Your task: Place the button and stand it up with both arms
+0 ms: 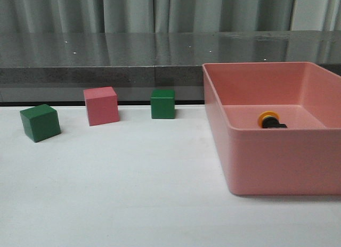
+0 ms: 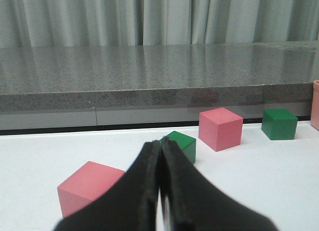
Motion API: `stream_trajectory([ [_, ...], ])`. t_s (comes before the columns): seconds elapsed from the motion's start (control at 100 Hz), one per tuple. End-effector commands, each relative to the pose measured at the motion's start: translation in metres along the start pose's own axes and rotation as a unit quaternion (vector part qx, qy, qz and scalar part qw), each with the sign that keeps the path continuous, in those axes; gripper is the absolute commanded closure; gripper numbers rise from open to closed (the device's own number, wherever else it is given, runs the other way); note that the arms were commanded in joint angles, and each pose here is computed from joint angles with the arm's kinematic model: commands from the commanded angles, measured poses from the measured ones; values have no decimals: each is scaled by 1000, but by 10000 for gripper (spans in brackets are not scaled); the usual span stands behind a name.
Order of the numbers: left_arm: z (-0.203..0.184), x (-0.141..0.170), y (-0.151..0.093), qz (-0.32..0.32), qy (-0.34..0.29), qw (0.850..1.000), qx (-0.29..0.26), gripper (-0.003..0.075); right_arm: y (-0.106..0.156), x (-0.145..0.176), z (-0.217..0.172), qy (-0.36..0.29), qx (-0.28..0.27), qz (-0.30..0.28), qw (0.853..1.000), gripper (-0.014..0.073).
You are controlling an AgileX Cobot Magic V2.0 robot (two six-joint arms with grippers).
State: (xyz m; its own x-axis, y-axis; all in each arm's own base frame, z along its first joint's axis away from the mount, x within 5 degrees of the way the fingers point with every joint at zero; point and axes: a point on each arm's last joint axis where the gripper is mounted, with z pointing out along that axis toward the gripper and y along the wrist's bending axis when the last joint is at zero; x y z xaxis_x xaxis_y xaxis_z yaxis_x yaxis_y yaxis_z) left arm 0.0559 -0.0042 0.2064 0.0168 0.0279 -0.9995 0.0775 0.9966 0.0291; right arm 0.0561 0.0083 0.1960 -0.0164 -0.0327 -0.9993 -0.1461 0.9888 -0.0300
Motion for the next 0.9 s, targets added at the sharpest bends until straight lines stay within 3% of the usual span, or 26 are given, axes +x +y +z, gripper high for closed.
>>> stream_trajectory([
  [0.0, -1, 6, -1, -6, -36, 999, 6, 740, -1, -14, -3, -60, 5, -5, 998, 657],
  [0.07, -1, 6, -1, -6, -36, 999, 6, 739, -1, -14, -3, -61, 5, -5, 998, 657],
  [0.23, -1, 6, -1, -6, -36, 999, 6, 740, -1, -27, -5, -129, 6, -2, 992, 657],
  [0.38, -1, 6, -1, -6, -36, 999, 6, 740, -2, -48, -9, -144, -1, 71, 987, 657],
  [0.5, -1, 6, -1, -6, -36, 999, 6, 740, -2, -69, -7, -75, -9, 112, 991, 657],
  [0.64, -1, 6, -1, -6, -36, 999, 6, 740, -1, -107, 3, -14, -11, 114, 993, 657],
  [0.89, -1, 6, -1, -6, -36, 999, 6, 740, -1, -162, 59, 90, -11, 123, 988, 657],
])
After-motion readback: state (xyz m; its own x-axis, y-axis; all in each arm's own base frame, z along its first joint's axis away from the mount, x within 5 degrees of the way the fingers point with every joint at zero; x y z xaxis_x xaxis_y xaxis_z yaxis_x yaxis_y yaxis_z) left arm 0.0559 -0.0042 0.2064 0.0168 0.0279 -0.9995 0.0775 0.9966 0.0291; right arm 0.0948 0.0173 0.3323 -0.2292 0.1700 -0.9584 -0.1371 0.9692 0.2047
